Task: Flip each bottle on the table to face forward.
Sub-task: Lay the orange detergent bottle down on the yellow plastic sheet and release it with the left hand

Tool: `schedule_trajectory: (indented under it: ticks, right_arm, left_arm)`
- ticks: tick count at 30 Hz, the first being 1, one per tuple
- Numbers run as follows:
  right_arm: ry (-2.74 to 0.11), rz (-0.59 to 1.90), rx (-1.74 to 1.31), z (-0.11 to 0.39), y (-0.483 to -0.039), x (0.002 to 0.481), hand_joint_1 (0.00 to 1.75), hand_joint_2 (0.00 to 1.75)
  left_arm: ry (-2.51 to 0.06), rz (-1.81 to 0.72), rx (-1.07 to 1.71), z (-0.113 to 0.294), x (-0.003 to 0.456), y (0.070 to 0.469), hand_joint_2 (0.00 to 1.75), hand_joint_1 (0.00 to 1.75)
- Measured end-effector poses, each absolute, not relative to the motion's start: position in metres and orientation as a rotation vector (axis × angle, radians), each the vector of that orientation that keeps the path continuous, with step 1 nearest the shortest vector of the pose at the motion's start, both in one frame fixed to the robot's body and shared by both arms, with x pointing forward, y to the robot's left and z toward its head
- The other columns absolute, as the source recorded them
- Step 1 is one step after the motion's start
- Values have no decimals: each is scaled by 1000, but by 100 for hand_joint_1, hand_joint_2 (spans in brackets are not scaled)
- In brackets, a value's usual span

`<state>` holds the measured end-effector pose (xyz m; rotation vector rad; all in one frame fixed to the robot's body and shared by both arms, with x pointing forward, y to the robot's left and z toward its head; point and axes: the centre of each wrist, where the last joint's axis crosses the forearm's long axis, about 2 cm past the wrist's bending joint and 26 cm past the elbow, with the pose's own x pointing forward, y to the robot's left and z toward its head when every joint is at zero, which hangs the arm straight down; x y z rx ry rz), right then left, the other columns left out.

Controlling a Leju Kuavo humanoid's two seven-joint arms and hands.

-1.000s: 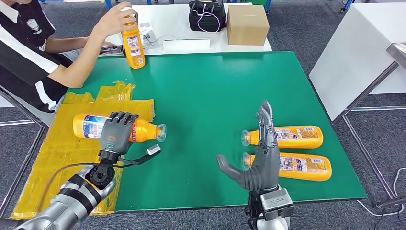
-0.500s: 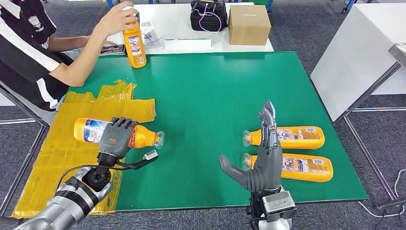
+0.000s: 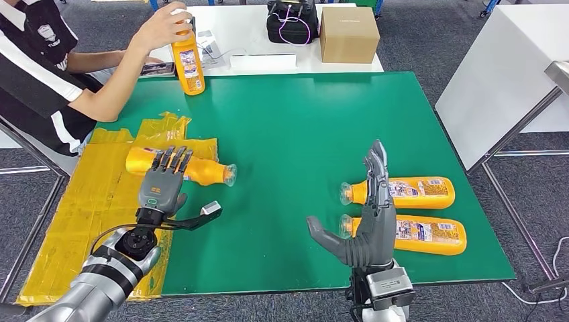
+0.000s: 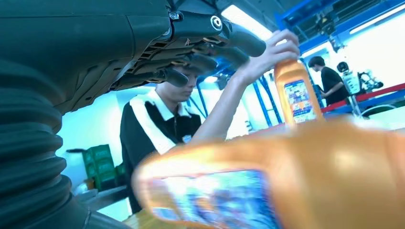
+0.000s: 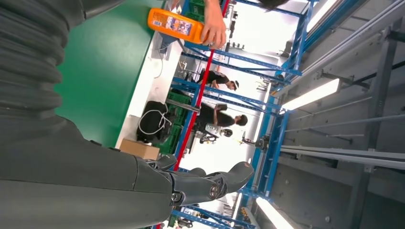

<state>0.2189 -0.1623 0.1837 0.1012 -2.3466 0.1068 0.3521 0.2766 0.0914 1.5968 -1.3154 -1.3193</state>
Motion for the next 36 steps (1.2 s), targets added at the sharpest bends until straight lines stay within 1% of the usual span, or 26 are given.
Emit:
schedule_trajectory:
  ticks: [18,26,29,31,36]
  right_arm:
    - [-2345,110,98,184,-162,219,0,175]
    - [-2332,124,89,184,-162,219,0,175]
    - [-2332,134,82,183,-162,218,0,175]
    - [-2329,148,69,181,-163,215,0,175]
    - [-2322,202,-5,172,-168,203,0,175]
  left_arm:
    - [-1287,-1306,1572,89,353,275,175,0]
    - [-1311,-1325,1458,88,356,269,175,0]
    - [-1406,-1255,1325,88,352,264,175,0]
    - [-1526,-1155,1166,90,345,255,175,0]
    - [-1832,-766,643,104,306,221,175,0]
